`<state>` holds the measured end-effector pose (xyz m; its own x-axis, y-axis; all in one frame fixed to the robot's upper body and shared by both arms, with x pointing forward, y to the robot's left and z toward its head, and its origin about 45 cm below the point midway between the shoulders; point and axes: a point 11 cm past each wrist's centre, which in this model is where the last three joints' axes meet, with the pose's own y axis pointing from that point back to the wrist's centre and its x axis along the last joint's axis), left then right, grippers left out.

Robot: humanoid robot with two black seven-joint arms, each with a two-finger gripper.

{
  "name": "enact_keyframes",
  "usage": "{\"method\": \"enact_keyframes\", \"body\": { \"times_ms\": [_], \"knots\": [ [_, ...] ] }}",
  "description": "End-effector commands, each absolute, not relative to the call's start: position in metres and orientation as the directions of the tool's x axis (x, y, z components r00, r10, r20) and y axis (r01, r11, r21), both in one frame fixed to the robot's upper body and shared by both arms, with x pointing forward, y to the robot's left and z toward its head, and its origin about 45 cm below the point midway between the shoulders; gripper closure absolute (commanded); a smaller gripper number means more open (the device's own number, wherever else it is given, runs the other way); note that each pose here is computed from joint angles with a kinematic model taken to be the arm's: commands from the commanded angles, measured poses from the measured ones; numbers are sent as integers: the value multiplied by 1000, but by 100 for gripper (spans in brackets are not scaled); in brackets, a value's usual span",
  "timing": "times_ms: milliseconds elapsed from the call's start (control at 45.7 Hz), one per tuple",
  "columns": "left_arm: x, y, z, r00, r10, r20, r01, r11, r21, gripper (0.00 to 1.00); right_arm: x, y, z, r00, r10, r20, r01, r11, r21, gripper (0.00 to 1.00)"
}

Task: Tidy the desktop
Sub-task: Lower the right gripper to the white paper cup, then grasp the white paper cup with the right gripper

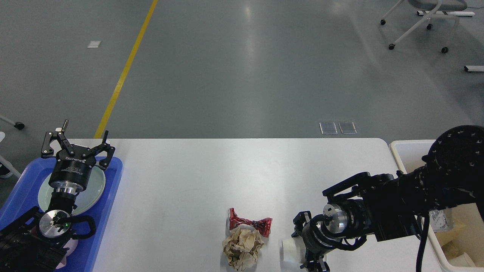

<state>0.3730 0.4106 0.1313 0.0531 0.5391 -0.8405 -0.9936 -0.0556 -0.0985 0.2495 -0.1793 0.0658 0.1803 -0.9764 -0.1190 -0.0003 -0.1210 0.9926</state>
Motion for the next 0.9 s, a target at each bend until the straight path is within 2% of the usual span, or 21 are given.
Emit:
{"method": "enact_keyframes", "body": {
  "times_ms": [0,175,372,460,744,875],
  "knots": [
    [373,411,131,53,539,-841,-994,-56,-98,2,249,-186,60,170,-980,-101,0,-103,995,37],
    [373,411,131,53,539,-841,-994,-56,-98,2,256,-194,55,156,-985,-78,-23,-82,996,38],
    [373,411,131,53,539,-841,-994,-56,-98,2,256,-196,57,164,-984,-73,-22,-77,997,85],
    [373,411,131,53,539,-841,-994,-56,-98,2,256,-199,58,173,-983,-65,-20,-70,997,100],
    [373,411,131,53,539,-841,-994,-56,-98,2,258,-198,68,189,-980,-64,-16,-68,998,100],
    [373,411,131,53,539,-841,-994,-56,-98,2,255,-198,76,244,-968,-56,-7,-59,998,100]
  ]
}}
